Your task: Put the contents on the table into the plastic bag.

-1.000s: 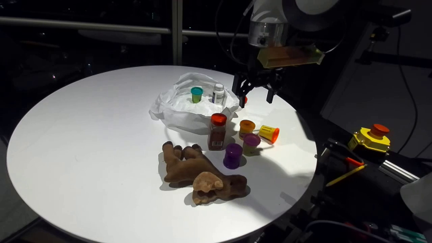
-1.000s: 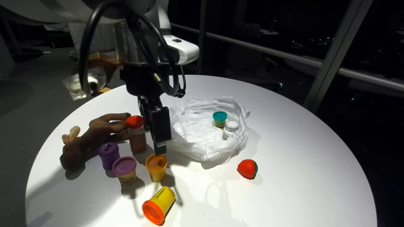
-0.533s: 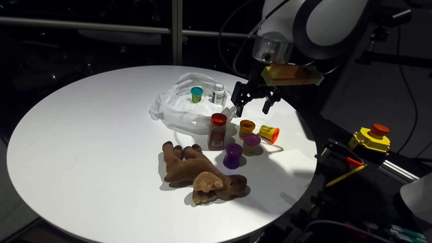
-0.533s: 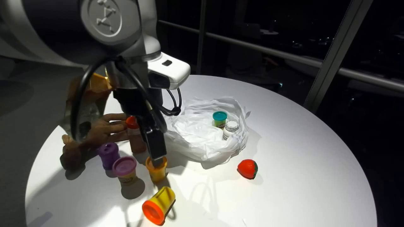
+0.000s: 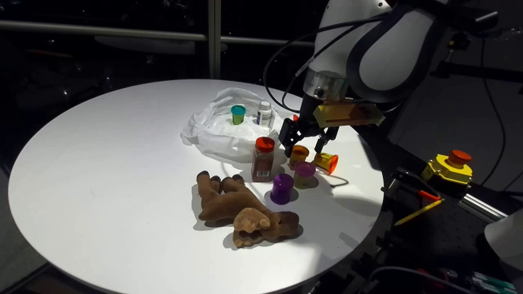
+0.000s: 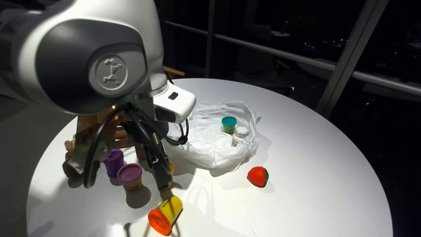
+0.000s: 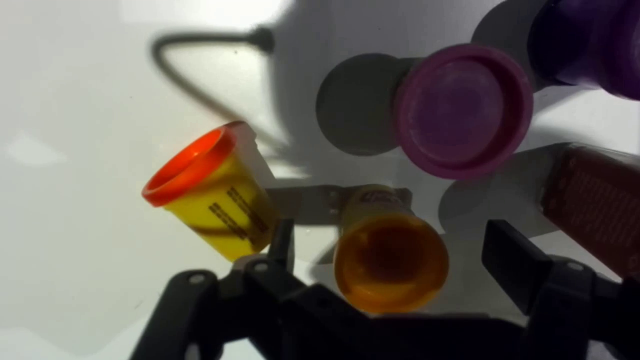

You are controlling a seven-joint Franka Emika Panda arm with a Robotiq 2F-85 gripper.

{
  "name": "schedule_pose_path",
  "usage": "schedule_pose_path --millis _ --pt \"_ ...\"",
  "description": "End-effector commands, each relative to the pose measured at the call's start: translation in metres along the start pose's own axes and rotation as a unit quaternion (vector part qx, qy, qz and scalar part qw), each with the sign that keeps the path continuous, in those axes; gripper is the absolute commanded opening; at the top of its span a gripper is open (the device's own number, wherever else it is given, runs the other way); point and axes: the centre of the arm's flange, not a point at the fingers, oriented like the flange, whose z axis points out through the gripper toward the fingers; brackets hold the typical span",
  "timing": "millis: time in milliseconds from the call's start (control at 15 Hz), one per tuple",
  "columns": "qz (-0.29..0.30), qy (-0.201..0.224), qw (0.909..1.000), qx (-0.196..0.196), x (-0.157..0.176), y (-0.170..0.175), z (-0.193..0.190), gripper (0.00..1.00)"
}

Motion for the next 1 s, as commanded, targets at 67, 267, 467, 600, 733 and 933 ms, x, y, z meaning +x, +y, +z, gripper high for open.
schedule_pose_path --millis 67,267,467,600,733,933 --pt "0.003 0.010 0.9998 0.015 0.006 0.002 0.000 0.58" --pt "0.016 0.023 0.9994 0.019 0.011 0.005 -0.004 0.35" --pt "0.027 0.038 0.9988 0.012 0.015 0.008 -0.015 0.28" --pt "0.047 0.056 0.9974 -0.002 0.021 0.007 -0.032 0.28" --pt "0.093 0.086 0.9920 -0.006 0.037 0.002 -0.057 0.28" --pt "0.161 0.136 0.9776 0.007 0.075 -0.021 -0.085 0.28"
